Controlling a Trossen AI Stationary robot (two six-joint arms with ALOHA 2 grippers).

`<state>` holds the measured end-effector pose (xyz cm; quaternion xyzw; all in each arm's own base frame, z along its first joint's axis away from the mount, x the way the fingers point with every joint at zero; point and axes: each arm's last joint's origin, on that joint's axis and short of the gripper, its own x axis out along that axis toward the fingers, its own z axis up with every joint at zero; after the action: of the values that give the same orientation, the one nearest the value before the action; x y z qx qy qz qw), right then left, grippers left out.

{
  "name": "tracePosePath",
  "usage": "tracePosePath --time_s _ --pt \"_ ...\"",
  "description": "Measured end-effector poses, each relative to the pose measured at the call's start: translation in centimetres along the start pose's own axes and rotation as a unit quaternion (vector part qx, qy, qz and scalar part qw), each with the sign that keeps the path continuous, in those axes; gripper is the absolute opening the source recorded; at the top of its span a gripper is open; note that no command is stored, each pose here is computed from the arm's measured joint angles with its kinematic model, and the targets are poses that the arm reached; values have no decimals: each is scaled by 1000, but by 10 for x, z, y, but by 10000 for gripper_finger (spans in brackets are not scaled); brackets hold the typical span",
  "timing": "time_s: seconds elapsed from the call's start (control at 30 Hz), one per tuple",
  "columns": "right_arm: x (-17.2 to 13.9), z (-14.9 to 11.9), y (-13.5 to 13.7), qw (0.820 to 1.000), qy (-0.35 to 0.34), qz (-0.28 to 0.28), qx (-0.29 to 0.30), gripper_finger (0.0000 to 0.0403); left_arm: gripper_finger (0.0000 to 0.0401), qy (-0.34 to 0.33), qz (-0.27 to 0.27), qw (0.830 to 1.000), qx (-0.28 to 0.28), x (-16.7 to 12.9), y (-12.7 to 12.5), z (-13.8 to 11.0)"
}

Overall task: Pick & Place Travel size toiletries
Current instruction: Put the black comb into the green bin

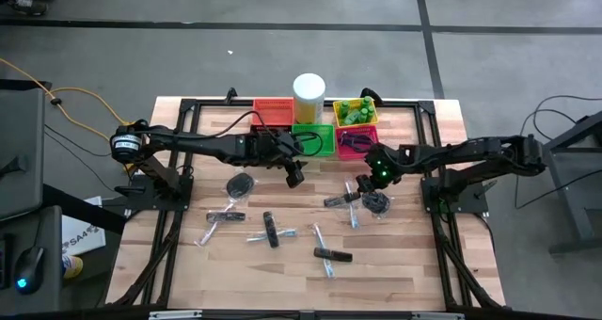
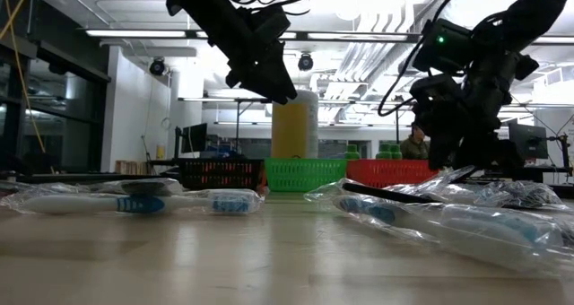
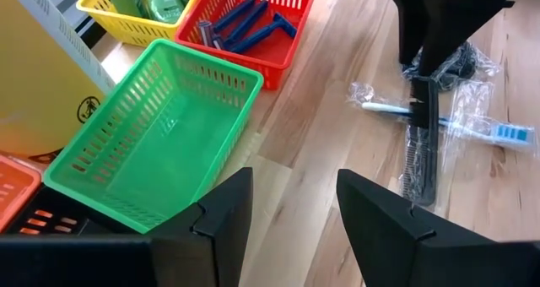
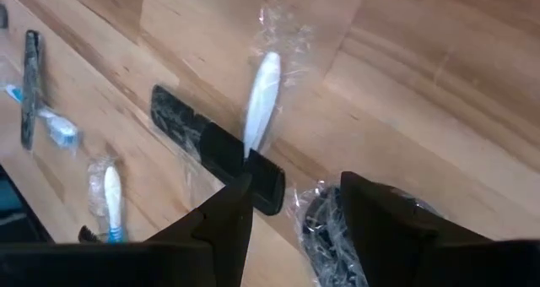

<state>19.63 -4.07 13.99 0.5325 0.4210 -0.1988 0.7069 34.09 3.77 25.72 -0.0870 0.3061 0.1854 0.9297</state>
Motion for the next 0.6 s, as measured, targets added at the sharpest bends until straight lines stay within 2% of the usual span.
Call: tracePosePath --time_s 0.6 --pt "18 -7 6 999 19 12 -25 172 174 7 3 1000 2 0 0 -1"
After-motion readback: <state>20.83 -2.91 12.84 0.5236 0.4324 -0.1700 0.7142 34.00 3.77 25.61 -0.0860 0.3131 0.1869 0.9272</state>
